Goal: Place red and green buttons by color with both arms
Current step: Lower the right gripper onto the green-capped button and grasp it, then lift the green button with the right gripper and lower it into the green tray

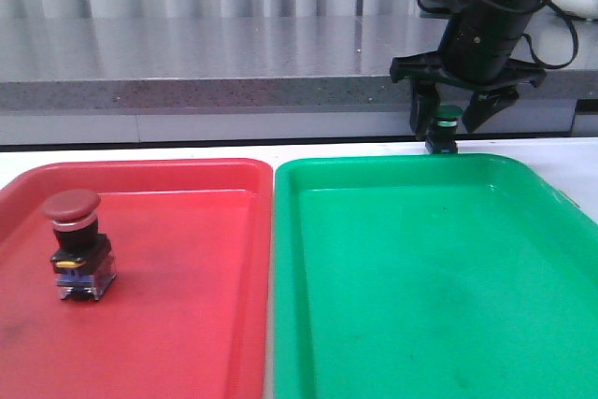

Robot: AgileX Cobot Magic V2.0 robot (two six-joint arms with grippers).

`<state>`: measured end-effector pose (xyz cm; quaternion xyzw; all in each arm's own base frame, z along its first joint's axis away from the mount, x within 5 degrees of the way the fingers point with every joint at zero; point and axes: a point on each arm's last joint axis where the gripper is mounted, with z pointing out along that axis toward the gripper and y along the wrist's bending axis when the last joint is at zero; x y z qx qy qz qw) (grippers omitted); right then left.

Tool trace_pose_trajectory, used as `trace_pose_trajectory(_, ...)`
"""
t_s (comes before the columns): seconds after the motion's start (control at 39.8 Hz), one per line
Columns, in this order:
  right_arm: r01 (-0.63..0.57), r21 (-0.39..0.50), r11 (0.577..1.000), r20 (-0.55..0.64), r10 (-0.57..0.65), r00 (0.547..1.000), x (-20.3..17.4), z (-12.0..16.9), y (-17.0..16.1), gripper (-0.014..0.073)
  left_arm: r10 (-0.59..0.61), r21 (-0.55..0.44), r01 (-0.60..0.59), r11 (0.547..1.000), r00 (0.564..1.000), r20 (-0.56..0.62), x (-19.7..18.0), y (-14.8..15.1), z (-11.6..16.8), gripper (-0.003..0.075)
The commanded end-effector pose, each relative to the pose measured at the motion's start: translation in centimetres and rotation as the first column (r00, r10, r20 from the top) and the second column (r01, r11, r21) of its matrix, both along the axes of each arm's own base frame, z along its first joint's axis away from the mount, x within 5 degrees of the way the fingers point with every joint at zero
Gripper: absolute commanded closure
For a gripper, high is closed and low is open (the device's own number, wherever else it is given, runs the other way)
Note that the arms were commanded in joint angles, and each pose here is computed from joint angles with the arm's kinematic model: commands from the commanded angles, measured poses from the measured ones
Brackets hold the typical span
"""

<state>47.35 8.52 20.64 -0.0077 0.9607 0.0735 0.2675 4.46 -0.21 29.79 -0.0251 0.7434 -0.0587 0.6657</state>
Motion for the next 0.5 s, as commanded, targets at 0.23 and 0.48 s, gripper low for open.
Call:
trace_pose_trajectory(0.23,0.004,0.037,0.999,0.163,-0.010,0.987,-0.3,5.9,0.0,0.0378,0.000,-0.021,0.002,1.000,0.995,0.099,0.0,0.0,1.5,0.0740)
trace_pose_trajectory(0.48,-0.004,0.047,0.999,0.216,-0.006,0.976,-1.9,10.5,-0.3,0.0377,0.000,-0.021,0.002,1.000,0.995,0.099,0.0,0.0,1.5,0.0740)
